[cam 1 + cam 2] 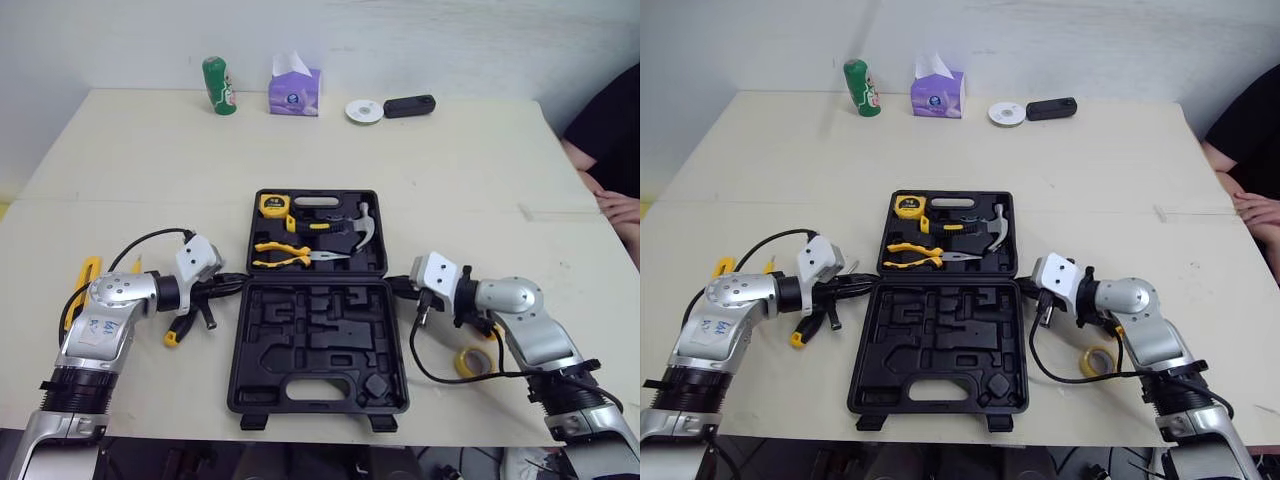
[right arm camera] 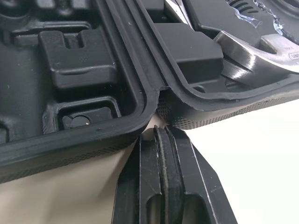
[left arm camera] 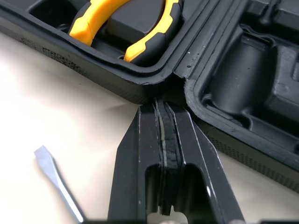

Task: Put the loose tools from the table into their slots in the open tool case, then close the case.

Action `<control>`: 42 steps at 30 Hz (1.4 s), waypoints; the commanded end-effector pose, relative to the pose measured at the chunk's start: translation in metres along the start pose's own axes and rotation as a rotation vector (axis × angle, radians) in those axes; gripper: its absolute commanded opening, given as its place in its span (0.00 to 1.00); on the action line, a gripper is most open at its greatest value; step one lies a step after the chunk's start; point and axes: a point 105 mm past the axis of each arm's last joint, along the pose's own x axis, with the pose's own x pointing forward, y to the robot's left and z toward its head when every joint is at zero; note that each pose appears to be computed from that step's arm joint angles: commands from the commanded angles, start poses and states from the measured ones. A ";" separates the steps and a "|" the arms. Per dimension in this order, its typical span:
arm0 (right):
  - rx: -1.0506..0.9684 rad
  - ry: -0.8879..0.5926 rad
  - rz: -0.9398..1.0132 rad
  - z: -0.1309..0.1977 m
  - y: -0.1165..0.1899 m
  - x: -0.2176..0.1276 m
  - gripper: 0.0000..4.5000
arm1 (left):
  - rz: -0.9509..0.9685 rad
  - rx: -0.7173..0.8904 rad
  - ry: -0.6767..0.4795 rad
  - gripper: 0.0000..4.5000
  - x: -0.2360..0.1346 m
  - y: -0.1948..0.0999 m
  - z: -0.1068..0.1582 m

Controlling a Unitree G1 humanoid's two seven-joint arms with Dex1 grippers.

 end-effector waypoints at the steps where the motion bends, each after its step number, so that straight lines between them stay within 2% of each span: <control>1: -0.060 -0.078 0.017 0.022 -0.002 0.006 0.00 | 0.004 0.056 -0.022 0.01 0.002 0.002 0.013; 8: -0.035 -0.071 0.049 0.022 -0.001 0.003 0.00 | -0.004 0.045 -0.021 0.01 -0.003 0.008 0.016; 14: -0.049 -0.050 -0.020 0.018 -0.016 -0.008 0.00 | -0.039 0.064 -0.040 0.01 -0.014 0.009 0.025; 20: -0.037 -0.078 -0.026 0.025 -0.024 -0.035 0.00 | -0.039 0.066 -0.051 0.01 -0.039 0.014 0.036; 24: -0.057 -0.120 -0.038 0.035 -0.028 -0.067 0.00 | -0.008 0.052 -0.009 0.01 -0.075 0.013 0.036; 26: -0.016 -0.147 -0.092 0.040 -0.038 -0.092 0.00 | 0.091 0.002 -0.007 0.15 -0.104 0.021 0.029; 29: 0.028 -0.108 -0.128 0.032 -0.041 -0.122 0.20 | 0.270 -0.058 0.018 0.40 -0.148 0.036 0.011; 32: 0.001 -0.026 -0.304 0.013 -0.055 -0.161 0.51 | 0.555 -0.151 0.003 0.69 -0.213 0.053 -0.017; 35: 0.009 0.031 -0.407 -0.005 -0.060 -0.184 0.84 | 0.671 -0.228 -0.011 0.99 -0.244 0.051 -0.036; 36: 0.033 0.080 -0.436 -0.019 -0.060 -0.194 0.94 | 0.710 -0.248 -0.010 1.00 -0.253 0.049 -0.044; 37: 0.049 0.115 -0.455 -0.028 -0.059 -0.201 0.98 | 0.736 -0.260 -0.008 1.00 -0.259 0.048 -0.050; 40: 0.045 0.158 -0.506 -0.047 -0.055 -0.222 0.98 | 0.899 -0.262 0.023 1.00 -0.284 0.050 -0.068; 42: 0.053 0.197 -0.585 -0.063 -0.051 -0.243 0.98 | 1.140 -0.264 0.017 1.00 -0.322 0.057 -0.079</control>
